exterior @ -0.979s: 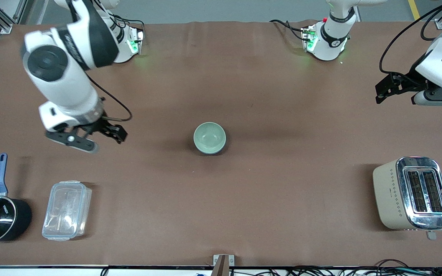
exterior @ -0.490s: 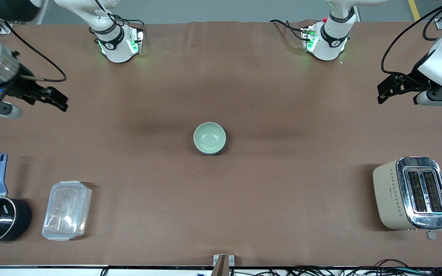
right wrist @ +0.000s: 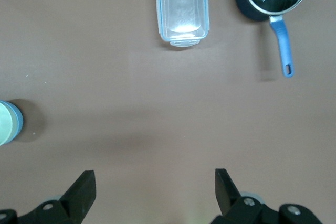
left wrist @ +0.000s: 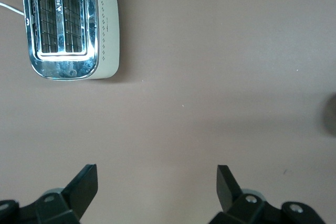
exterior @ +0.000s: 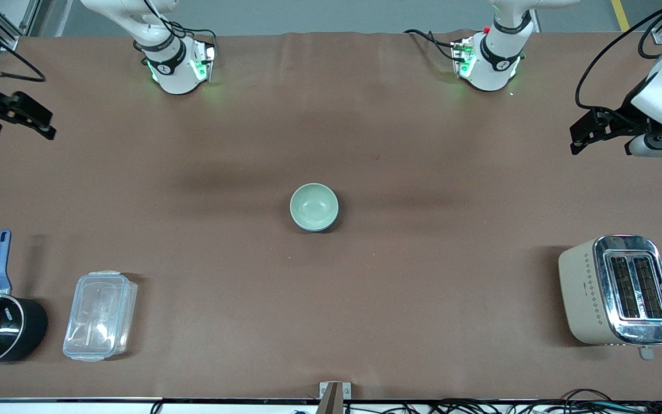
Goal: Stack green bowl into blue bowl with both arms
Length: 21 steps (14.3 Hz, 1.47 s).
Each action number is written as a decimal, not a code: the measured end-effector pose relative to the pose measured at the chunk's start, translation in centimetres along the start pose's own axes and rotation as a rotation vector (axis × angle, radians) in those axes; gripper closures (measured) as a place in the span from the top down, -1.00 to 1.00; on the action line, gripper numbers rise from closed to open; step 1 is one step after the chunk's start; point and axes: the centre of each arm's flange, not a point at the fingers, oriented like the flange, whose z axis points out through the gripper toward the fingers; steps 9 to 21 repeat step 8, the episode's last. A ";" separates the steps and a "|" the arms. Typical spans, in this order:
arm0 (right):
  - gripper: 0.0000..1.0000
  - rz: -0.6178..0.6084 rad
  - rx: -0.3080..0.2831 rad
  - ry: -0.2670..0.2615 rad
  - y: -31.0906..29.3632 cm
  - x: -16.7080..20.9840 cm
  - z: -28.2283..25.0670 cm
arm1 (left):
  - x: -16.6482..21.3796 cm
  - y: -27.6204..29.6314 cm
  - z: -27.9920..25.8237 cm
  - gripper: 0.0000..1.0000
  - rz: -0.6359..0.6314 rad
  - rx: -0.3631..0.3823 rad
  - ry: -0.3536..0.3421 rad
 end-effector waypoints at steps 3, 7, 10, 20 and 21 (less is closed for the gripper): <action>1.00 -0.049 0.002 0.000 1.9 -0.2 -0.6 | 0.0 0.0 0.0 1.00 0.000 0.000 0.000; 1.00 -0.056 0.003 -0.029 1.6 0.2 0.3 | 0.0 0.0 0.0 1.00 0.000 0.000 0.000; 1.00 -0.057 0.002 -0.038 1.6 0.5 0.8 | 0.0 0.0 0.0 1.00 0.000 0.000 0.000; 1.00 -0.057 0.002 -0.038 1.6 0.5 0.8 | 0.0 0.0 0.0 1.00 0.000 0.000 0.000; 1.00 -0.057 0.002 -0.038 1.6 0.5 0.8 | 0.0 0.0 0.0 1.00 0.000 0.000 0.000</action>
